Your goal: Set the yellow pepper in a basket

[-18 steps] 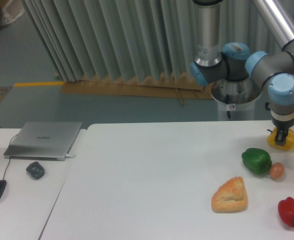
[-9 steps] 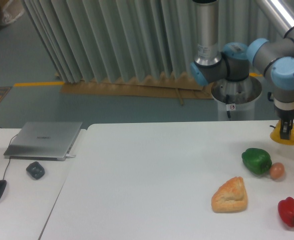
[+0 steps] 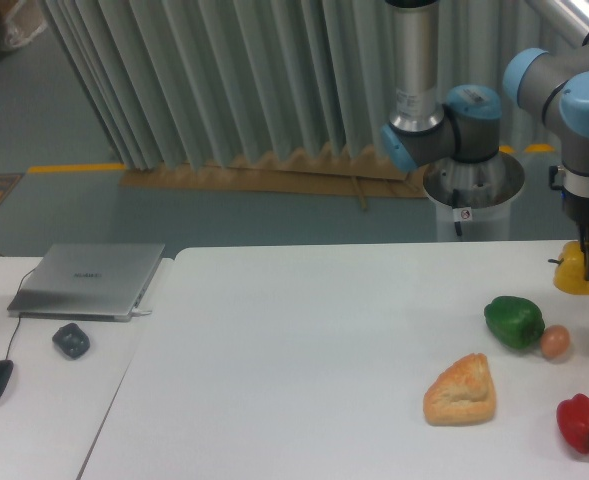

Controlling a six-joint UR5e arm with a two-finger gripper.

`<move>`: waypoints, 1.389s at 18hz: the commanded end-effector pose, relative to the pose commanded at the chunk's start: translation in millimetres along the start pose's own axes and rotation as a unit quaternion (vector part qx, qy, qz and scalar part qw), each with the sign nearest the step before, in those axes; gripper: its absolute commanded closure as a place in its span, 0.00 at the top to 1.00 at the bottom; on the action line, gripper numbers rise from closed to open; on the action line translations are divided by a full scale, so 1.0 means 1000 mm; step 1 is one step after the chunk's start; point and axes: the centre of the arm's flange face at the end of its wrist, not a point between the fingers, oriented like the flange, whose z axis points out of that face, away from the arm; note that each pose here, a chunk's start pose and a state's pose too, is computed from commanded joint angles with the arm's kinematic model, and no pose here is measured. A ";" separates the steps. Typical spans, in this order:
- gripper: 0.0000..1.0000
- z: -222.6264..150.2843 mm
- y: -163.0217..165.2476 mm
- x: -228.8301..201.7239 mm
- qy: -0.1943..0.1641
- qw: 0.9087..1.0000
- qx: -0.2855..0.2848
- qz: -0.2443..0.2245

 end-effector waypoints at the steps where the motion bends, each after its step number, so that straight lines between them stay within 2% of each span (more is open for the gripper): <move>1: 0.60 0.000 0.003 -0.006 -0.002 1.000 0.002 -0.006; 4: 0.60 0.002 0.017 -0.020 -0.016 0.999 0.003 -0.036; 6: 0.60 0.012 0.041 -0.025 -0.019 0.998 0.002 -0.059; 12: 0.60 0.014 0.072 -0.030 -0.036 0.996 0.027 -0.082; 15: 0.60 0.021 0.089 -0.030 -0.037 0.994 0.026 -0.097; 21: 0.60 0.040 0.143 -0.019 -0.027 0.989 0.028 -0.143; 25: 0.60 0.057 0.161 -0.022 -0.025 0.988 0.028 -0.152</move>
